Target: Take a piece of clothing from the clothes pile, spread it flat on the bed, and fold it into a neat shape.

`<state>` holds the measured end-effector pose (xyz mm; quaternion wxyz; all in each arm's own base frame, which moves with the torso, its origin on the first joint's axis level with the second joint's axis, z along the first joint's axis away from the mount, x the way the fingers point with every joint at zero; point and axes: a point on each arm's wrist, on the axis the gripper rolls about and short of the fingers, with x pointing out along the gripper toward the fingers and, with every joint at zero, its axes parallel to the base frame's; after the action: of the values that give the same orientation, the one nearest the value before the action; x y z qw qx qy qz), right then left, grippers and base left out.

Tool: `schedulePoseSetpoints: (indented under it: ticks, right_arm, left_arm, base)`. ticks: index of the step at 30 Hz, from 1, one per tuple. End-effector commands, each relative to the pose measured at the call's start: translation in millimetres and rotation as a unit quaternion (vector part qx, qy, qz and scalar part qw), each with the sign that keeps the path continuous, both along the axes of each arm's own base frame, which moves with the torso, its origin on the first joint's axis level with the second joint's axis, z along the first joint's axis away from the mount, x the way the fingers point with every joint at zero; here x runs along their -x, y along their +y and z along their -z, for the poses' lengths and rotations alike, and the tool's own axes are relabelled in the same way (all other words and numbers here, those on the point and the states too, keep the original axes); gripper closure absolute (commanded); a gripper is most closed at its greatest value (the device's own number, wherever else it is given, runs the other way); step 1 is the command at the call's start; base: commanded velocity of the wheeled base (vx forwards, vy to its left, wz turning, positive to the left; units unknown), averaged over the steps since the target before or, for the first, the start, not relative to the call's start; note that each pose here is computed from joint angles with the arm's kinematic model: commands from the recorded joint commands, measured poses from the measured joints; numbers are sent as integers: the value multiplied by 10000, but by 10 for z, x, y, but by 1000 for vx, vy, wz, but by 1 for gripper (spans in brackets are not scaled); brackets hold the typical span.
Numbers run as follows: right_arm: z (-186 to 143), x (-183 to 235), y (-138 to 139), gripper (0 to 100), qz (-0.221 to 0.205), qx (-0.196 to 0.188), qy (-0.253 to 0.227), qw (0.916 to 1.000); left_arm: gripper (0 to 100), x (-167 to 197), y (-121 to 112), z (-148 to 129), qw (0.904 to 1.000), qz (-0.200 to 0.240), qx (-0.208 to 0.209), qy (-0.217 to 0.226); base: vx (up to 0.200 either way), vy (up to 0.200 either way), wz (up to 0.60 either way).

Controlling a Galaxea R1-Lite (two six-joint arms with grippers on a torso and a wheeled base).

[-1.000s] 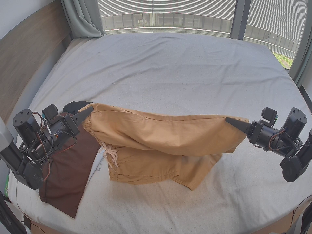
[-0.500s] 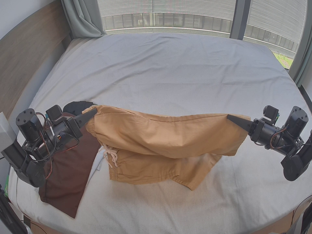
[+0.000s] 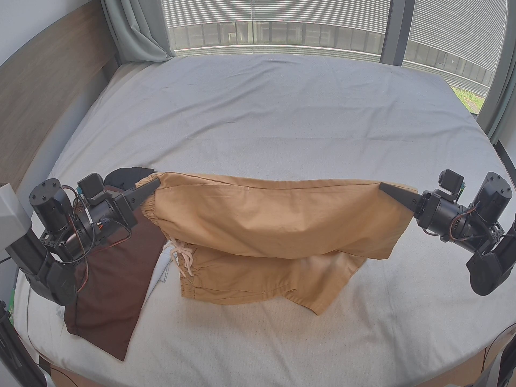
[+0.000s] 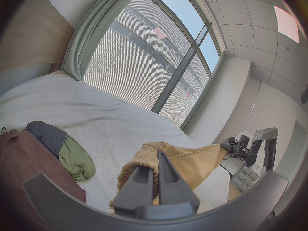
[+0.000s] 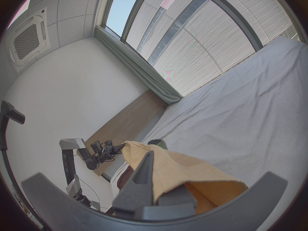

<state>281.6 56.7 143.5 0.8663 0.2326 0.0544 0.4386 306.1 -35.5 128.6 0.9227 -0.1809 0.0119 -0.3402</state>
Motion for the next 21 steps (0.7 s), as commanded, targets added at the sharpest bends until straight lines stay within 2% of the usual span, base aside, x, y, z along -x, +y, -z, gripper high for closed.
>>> schedulePoseSetpoints:
  ticks: [1,21]
  right_arm:
    - [-13,-12,-14,100,53,-11,-25,10000]
    - [-29,-38,-69,100,168,-19,-71,9998]
  left_arm:
    - [100,-14,3,6,10000,-11,0,-3]
    - [100,-31,3,-15,10000,-33,18,-47]
  base:
    - [0,0,0]
    - [0,0,0]
